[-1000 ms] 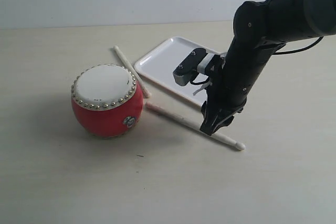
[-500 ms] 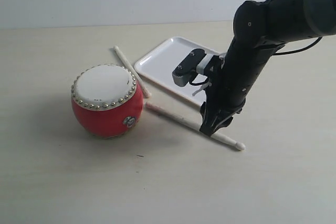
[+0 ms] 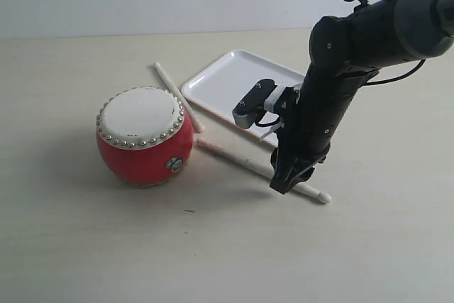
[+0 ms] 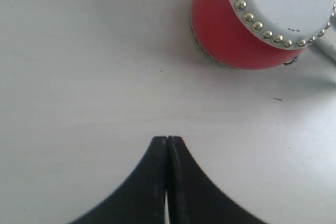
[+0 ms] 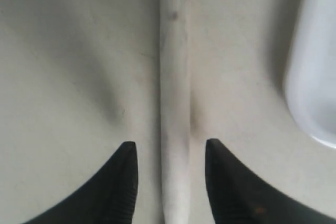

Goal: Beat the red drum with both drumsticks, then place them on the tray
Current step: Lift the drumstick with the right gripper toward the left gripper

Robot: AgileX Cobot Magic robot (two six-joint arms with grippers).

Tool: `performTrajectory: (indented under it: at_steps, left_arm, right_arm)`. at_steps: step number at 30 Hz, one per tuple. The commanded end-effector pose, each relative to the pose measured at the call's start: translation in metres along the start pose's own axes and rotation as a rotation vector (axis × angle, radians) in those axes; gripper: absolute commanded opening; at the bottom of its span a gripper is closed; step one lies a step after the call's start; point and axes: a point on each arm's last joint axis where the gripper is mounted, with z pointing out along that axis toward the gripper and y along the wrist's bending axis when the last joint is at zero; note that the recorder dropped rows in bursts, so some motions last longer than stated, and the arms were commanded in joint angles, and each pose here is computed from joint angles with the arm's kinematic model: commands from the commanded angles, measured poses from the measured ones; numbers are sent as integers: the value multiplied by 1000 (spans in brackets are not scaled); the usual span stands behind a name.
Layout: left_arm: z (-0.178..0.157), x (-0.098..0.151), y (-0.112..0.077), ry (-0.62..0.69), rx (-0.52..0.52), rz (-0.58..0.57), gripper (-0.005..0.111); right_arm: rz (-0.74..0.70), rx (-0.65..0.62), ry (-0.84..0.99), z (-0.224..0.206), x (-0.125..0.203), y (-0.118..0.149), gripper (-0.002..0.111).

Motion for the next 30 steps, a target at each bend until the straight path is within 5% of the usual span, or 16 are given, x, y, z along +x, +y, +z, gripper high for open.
performTrajectory:
  at_steps: [1, 8, 14, 24, 30]
  left_arm:
    - [-1, 0, 0, -17, 4, 1, 0]
    - [-1, 0, 0, -17, 4, 1, 0]
    - [-1, -1, 0, -21, 3, 1, 0]
    - [-1, -1, -3, -25, 28, 81, 0]
    - [-2, -4, -16, -80, 166, 223, 0]
  right_arm:
    - [-5, -11, 18, 10, 1, 0, 40]
    - [11, -29, 39, 17, 2, 0, 32]
    - [11, -51, 66, 16, 5, 2, 0]
    - [-13, -53, 88, -12, 9, 9, 0]
    - [38, 143, 226, -72, 26, 4, 0]
